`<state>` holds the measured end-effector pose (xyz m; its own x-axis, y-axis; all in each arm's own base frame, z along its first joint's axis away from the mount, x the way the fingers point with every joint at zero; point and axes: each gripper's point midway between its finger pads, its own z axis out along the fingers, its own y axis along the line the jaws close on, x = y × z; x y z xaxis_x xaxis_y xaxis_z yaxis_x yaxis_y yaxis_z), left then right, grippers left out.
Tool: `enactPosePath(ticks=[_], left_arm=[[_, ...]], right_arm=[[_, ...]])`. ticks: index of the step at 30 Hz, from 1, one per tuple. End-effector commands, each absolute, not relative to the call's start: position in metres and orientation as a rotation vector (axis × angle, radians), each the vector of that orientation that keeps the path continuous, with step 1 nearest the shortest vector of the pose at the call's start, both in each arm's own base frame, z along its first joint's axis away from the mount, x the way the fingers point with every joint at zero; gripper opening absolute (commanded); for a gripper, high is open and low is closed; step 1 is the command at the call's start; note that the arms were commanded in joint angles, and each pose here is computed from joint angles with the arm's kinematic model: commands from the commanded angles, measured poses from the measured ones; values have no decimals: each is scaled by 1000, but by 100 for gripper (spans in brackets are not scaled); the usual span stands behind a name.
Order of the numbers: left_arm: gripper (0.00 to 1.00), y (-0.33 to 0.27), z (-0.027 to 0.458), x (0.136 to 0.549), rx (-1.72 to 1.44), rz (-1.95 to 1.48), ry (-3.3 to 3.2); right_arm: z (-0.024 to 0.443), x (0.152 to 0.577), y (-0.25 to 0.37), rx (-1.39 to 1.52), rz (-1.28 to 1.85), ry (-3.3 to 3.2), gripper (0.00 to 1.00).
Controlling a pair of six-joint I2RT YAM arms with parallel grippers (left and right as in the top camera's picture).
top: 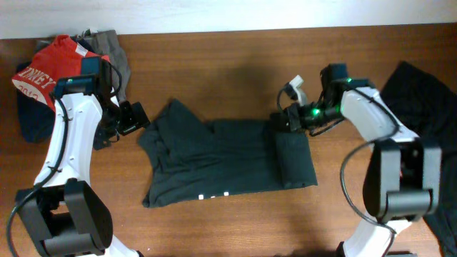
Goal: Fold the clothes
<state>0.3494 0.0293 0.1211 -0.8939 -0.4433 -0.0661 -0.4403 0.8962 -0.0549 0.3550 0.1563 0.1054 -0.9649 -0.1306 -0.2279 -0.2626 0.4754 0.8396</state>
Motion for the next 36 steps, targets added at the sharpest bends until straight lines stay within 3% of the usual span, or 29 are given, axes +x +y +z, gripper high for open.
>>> enactPosePath(ticks=[1, 12, 17, 24, 27, 36], left_arm=[[99, 29, 129, 349, -705, -74, 2961], [99, 29, 129, 350, -703, -74, 2960], [99, 29, 129, 349, -703, -74, 2961], [99, 29, 129, 349, -703, -74, 2961], [99, 29, 129, 349, -703, -74, 2960], [99, 28, 129, 350, -701, -74, 2960]], right_arm=[[88, 355, 158, -233, 1679, 2538, 4], [8, 334, 171, -27, 1846, 2719, 4], [38, 344, 175, -100, 1825, 2670, 4], [142, 346, 157, -217, 1642, 2572, 4], [143, 327, 151, -211, 1536, 2690, 4], [94, 277, 160, -164, 1706, 2720, 4]])
